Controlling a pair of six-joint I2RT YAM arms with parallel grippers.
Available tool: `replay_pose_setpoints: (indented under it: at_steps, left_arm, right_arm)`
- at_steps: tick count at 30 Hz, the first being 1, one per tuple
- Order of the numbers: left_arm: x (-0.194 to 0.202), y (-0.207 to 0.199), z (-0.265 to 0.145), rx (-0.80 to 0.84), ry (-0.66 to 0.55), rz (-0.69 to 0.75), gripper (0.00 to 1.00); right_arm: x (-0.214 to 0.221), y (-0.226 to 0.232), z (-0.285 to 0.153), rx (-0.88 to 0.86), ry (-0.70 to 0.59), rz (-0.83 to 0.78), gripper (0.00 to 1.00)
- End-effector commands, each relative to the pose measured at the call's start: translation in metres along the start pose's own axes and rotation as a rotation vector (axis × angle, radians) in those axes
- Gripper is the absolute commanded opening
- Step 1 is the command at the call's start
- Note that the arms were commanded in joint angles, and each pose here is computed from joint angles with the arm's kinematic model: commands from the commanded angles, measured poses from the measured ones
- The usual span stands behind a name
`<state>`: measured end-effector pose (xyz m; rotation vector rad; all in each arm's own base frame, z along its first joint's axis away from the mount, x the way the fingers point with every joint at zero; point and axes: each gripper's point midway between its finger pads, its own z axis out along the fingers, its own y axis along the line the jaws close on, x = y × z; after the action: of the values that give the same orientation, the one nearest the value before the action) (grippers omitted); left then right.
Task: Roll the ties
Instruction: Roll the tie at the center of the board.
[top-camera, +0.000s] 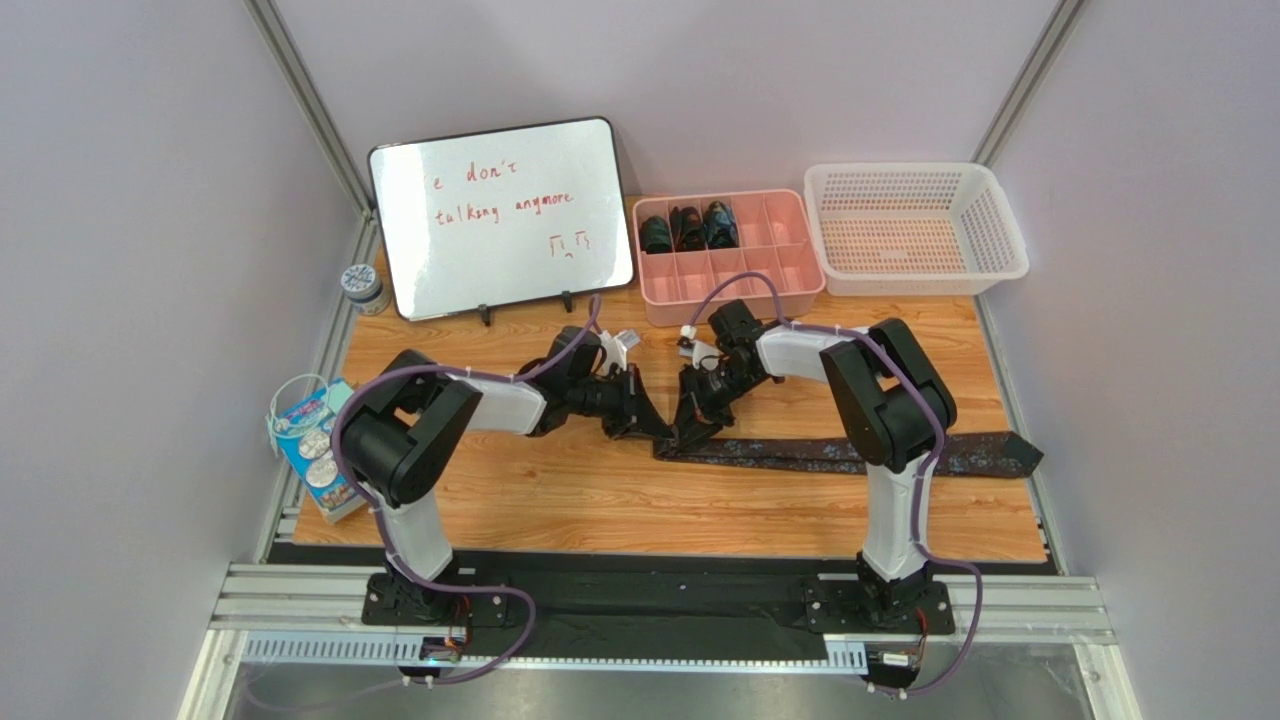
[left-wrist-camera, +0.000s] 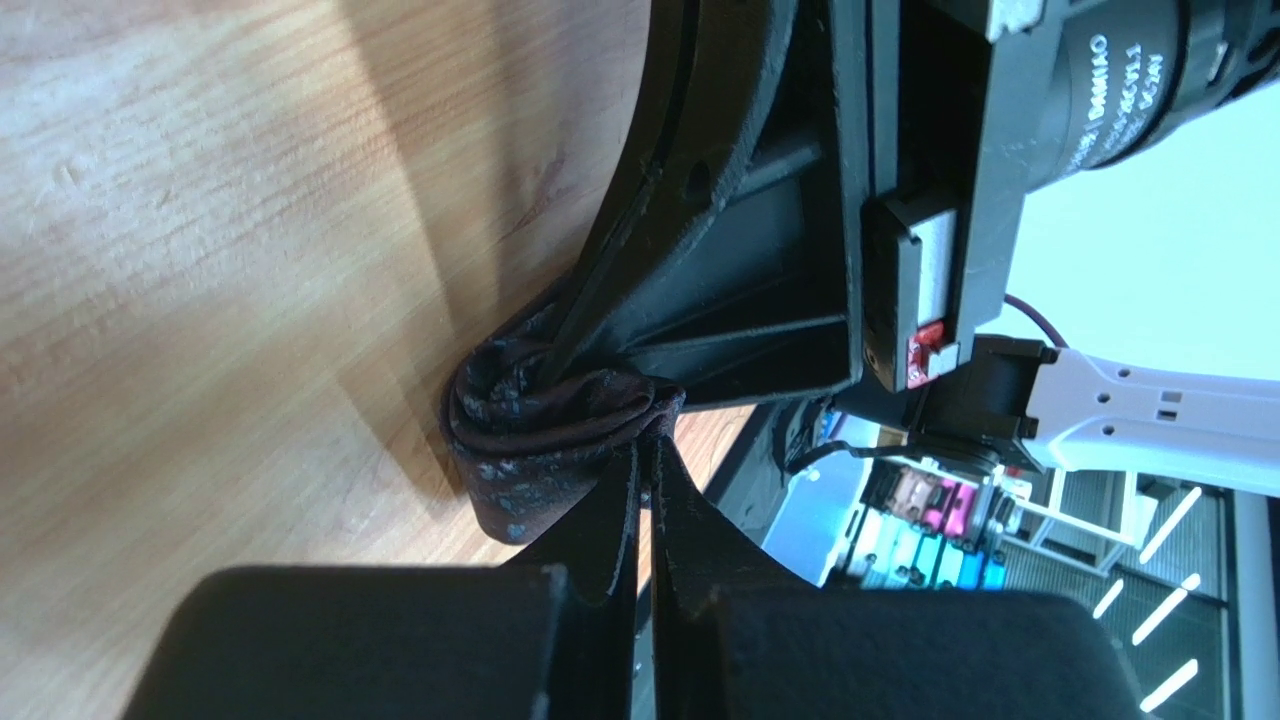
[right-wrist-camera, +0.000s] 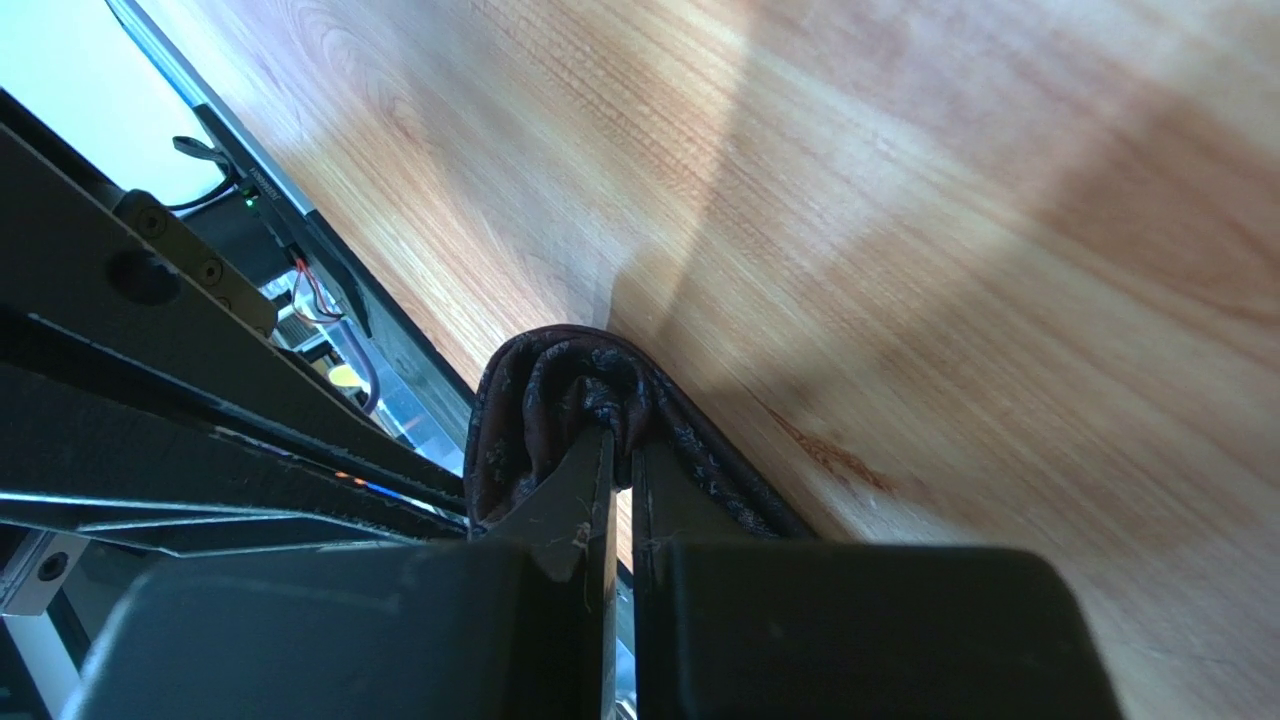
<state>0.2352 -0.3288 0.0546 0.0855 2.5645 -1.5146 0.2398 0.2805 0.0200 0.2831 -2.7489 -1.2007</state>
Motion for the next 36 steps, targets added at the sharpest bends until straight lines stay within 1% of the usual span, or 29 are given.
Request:
replay_pose_setpoints:
  at_steps: [1, 3, 4, 6, 8, 14, 18, 23, 26, 28, 30, 32, 36]
  left_arm:
    - [0.001, 0.023, 0.011, -0.09, 0.004, 0.001, 0.0]
    - [0.009, 0.041, 0.009, -0.162, 0.028, -0.024, 0.0]
    - [0.012, 0.047, 0.008, -0.186, 0.037, -0.006, 0.0]
    - [0.018, 0.061, 0.004, -0.255, 0.051, -0.018, 0.0]
    - [0.02, 0.069, 0.001, -0.293, 0.062, 0.009, 0.0]
    - [0.025, 0.089, -0.007, -0.404, 0.09, 0.025, 0.0]
    - [0.026, 0.095, -0.009, -0.443, 0.104, 0.029, 0.0]
    - [0.026, 0.1, -0.013, -0.478, 0.108, 0.041, 0.0]
    - [0.026, 0.1, -0.013, -0.477, 0.111, 0.043, 0.0]
    - [0.025, 0.099, -0.012, -0.475, 0.108, 0.046, 0.0]
    - [0.022, 0.097, -0.012, -0.474, 0.104, 0.047, 0.0]
    - [0.021, 0.096, -0.011, -0.471, 0.103, 0.05, 0.0]
    - [0.02, 0.094, -0.011, -0.469, 0.102, 0.048, 0.0]
  right_arm:
    - [-0.004, -0.022, 0.008, 0.088, -0.014, -0.013, 0.0]
    - [-0.004, -0.02, 0.006, 0.086, -0.02, -0.017, 0.03]
    - [-0.003, -0.02, 0.006, 0.086, -0.019, -0.012, 0.04]
    - [-0.003, -0.016, 0.003, 0.081, -0.025, -0.018, 0.08]
    - [-0.002, -0.013, 0.001, 0.074, -0.027, -0.016, 0.11]
    - [-0.003, -0.003, -0.007, 0.069, -0.038, -0.026, 0.18]
    - [-0.005, 0.008, -0.019, 0.058, -0.063, -0.037, 0.25]
    - [-0.004, 0.018, -0.035, 0.043, -0.081, -0.035, 0.3]
    - [0.001, 0.016, -0.036, 0.048, -0.076, -0.036, 0.39]
    - [0.002, 0.014, -0.034, 0.044, -0.073, -0.025, 0.39]
    - [0.002, 0.013, -0.03, 0.032, -0.072, -0.009, 0.3]
    - [0.001, 0.015, -0.03, 0.027, -0.079, -0.013, 0.18]
    - [-0.006, 0.014, -0.027, 0.015, -0.101, -0.021, 0.16]
